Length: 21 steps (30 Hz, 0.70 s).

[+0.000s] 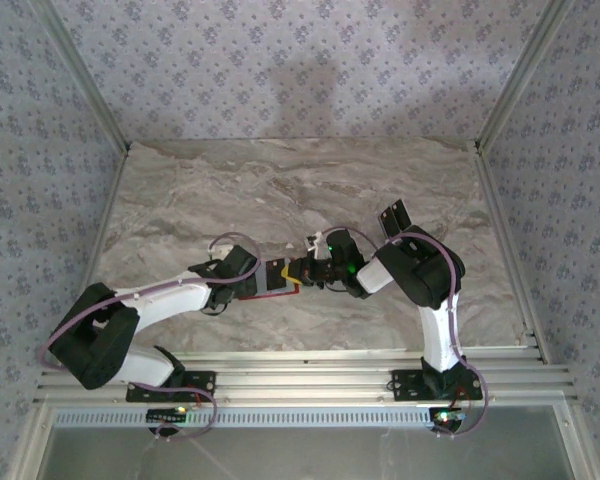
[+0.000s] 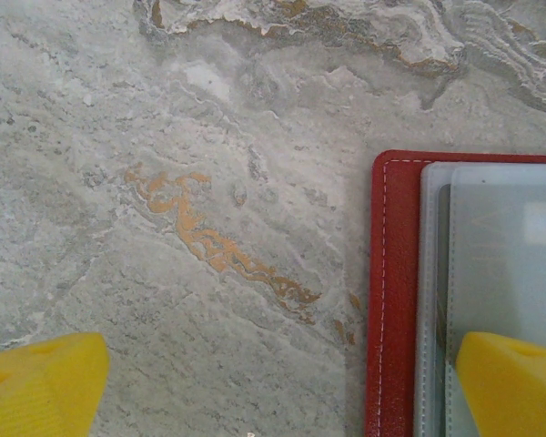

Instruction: Put the credit cards into the card holder

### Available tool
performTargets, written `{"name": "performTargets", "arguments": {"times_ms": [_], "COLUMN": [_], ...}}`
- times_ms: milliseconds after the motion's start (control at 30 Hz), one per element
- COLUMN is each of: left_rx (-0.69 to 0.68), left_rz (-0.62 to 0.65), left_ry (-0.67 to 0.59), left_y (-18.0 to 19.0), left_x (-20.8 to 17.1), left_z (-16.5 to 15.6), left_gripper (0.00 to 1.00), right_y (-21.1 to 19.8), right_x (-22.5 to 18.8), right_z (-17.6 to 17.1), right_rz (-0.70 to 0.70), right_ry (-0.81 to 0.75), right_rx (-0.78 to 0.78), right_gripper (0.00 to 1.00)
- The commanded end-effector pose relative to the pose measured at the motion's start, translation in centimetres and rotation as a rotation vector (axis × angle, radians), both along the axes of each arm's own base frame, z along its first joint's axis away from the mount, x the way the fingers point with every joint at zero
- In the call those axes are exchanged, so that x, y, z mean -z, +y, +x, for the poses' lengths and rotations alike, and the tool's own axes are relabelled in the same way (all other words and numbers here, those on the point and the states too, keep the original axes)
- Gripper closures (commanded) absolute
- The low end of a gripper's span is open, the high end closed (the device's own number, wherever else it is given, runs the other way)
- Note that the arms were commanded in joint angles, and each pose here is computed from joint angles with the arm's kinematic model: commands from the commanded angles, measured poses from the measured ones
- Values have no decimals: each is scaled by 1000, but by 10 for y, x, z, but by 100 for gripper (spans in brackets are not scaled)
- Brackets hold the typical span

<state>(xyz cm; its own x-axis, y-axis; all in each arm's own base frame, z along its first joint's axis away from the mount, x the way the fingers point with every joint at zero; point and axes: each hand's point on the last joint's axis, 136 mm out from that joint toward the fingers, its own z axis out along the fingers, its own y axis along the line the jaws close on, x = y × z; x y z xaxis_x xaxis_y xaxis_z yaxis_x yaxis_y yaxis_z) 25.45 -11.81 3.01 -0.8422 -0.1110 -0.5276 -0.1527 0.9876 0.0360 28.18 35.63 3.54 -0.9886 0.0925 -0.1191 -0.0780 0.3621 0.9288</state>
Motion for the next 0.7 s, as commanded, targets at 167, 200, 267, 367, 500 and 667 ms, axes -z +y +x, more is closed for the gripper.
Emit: {"name": "performTargets", "arguments": {"times_ms": [167,200,267,367,500,667], "left_rx": [-4,-4,-3,-3,-3,-4], "left_rz": [83,83,82,82,82,82], "left_ry": [100,100,100,100,101,100], "left_y": [18,18,17,18,18,18], "left_x": [18,18,18,19,19,19], "left_z": [-21,-21,-21,-21,-21,-21], "left_gripper": [1,1,1,1,1,1], "right_y": [2,4,6,10,12,15], "right_x": [27,27,26,26,25,24], "right_z": [-11,-11,-12,-13,-14,-16], "right_rz": [-70,-68,-67,-65,-65,-58], "right_ry": [56,55,55,57,54,58], "right_rx": [-21,-24,-32,-42,-44,-55], "right_gripper": [100,100,100,100,100,100]}}
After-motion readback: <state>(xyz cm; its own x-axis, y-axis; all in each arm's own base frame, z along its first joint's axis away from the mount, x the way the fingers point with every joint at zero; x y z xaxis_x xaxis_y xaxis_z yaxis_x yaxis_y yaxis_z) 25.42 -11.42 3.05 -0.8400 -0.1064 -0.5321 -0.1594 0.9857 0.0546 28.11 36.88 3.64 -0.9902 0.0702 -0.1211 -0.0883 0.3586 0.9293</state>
